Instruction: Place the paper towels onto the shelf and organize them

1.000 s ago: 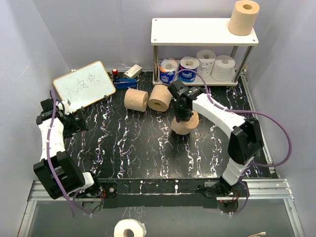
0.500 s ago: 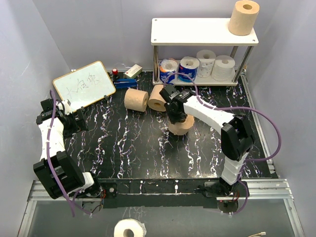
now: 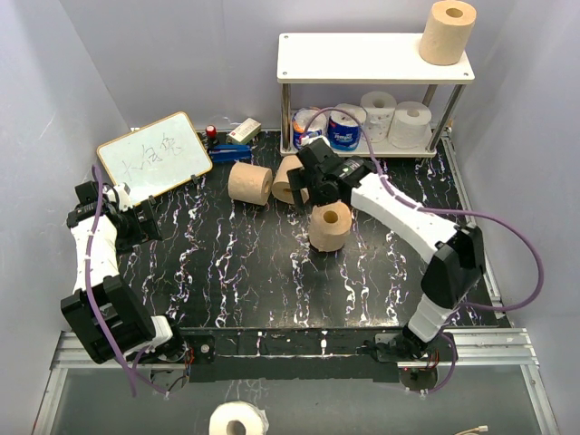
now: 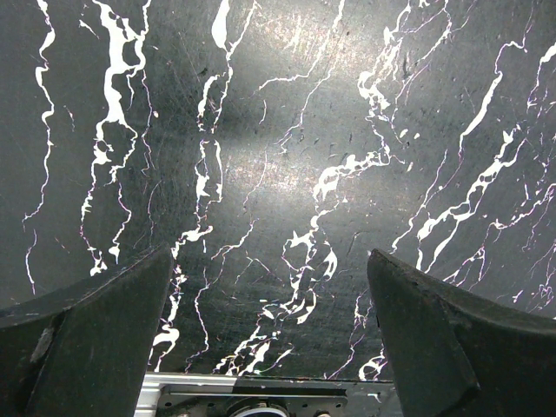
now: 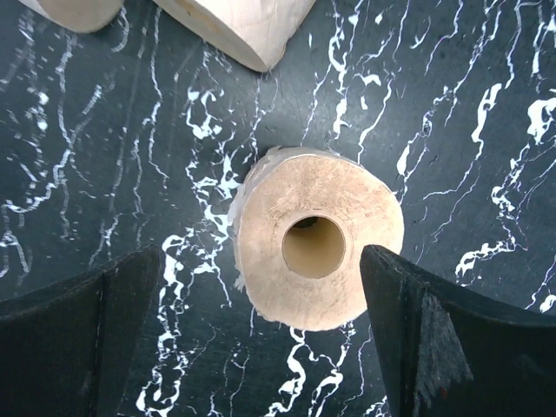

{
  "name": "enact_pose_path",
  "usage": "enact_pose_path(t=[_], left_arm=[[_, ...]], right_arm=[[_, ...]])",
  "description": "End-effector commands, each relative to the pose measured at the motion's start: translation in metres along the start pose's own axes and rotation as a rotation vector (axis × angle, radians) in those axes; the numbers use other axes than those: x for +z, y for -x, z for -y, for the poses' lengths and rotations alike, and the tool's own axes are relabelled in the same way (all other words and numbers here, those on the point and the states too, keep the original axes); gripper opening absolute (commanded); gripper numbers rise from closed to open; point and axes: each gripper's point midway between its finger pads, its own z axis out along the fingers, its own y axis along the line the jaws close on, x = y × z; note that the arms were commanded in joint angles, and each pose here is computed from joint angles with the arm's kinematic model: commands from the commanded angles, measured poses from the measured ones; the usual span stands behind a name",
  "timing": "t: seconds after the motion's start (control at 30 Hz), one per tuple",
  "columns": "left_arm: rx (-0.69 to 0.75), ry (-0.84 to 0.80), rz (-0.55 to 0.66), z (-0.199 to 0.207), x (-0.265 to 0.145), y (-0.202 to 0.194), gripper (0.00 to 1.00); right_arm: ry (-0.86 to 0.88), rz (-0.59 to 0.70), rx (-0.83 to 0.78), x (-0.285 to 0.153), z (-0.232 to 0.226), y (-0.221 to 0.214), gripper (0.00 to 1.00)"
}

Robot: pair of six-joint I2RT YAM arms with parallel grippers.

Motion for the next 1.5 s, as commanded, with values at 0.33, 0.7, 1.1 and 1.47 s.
enact_pose_path(t=[0.33, 0.7, 1.1, 1.47], left_arm=[[0.005, -0.017, 0.002, 0.003, -0.003, -0.002, 0.93], [0.014, -0.018, 0.018, 0.004, -0.008, 0.000, 0.93], [0.011, -0.017, 0.006, 0.003, -0.005, -0.001, 0.93], [0.009, -0.010, 0.007, 0.002, -0.006, -0.001, 0.93]], right_arm=[[-0.184, 0.349, 0.220, -0.070, 0.070, 0.022, 0.98], [-0.220, 0.221, 0.245, -0.013, 0.088, -0.004, 0.95], [-0.173, 0.148, 0.240, 0.018, 0.081, -0.022, 0.86], [-0.173, 0.088, 0.223, 0.035, 0.078, -0.043, 0.82]])
